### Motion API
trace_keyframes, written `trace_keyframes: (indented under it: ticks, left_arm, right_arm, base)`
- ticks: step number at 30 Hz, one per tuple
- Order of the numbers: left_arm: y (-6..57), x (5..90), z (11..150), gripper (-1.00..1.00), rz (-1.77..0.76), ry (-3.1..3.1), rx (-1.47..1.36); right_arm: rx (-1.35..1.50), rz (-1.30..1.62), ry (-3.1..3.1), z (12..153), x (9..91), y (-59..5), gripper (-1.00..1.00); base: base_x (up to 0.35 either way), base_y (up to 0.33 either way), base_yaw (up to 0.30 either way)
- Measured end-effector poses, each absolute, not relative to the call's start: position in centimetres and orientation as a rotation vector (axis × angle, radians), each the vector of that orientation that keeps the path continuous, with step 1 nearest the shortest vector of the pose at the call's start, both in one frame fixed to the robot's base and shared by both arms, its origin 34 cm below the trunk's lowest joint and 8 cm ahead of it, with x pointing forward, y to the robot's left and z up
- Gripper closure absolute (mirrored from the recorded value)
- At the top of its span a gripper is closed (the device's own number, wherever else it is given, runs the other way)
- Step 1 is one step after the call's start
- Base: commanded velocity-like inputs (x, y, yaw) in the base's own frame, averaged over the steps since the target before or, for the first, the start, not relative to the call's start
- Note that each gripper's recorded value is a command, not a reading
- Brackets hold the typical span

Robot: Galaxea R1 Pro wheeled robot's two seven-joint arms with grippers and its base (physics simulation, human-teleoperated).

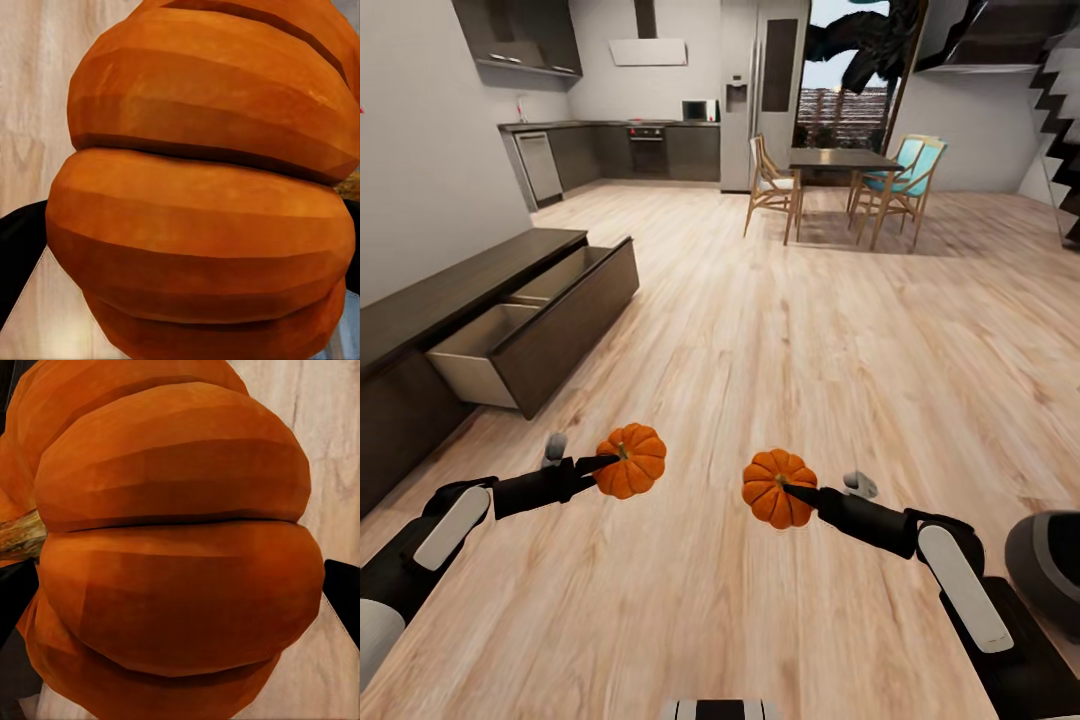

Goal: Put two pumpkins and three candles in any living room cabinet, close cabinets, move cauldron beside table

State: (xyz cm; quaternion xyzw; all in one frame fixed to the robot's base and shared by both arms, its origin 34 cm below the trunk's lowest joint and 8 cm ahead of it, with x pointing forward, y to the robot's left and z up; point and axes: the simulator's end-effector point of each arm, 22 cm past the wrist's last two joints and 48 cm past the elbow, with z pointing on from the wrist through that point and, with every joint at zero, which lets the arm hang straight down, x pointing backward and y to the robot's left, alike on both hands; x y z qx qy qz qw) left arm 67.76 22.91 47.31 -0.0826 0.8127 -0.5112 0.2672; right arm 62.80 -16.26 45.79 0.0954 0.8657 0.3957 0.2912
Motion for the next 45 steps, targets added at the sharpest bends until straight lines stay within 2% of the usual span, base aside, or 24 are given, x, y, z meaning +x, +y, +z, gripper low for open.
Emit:
trace_keyframes:
  ticks: [10,17,29,45]
  left_arm:
    - [22.8,67.8,48.0,1.00,-1.377,2.184,-0.214]
    - [22.8,67.8,48.2,1.00,-1.375,2.182,-0.211]
    - [22.8,67.9,48.3,1.00,-1.373,2.177,-0.204]
    - [22.8,67.9,48.9,1.00,-1.372,2.168,-0.198]
  right_arm:
    - [0.247,1.054,2.296,46.5,62.9,-16.3,1.00]
    - [0.245,1.053,2.293,46.7,62.9,-16.3,1.00]
    - [0.247,1.054,2.291,46.7,62.9,-16.3,1.00]
    - [0.243,1.054,2.283,47.2,62.9,-16.3,1.00]
  base:
    - [0.280,-0.196,0.192]
    - [0.285,-0.165,0.054]
    - [0.317,-0.018,0.000]
    - [0.321,0.000,-0.104]
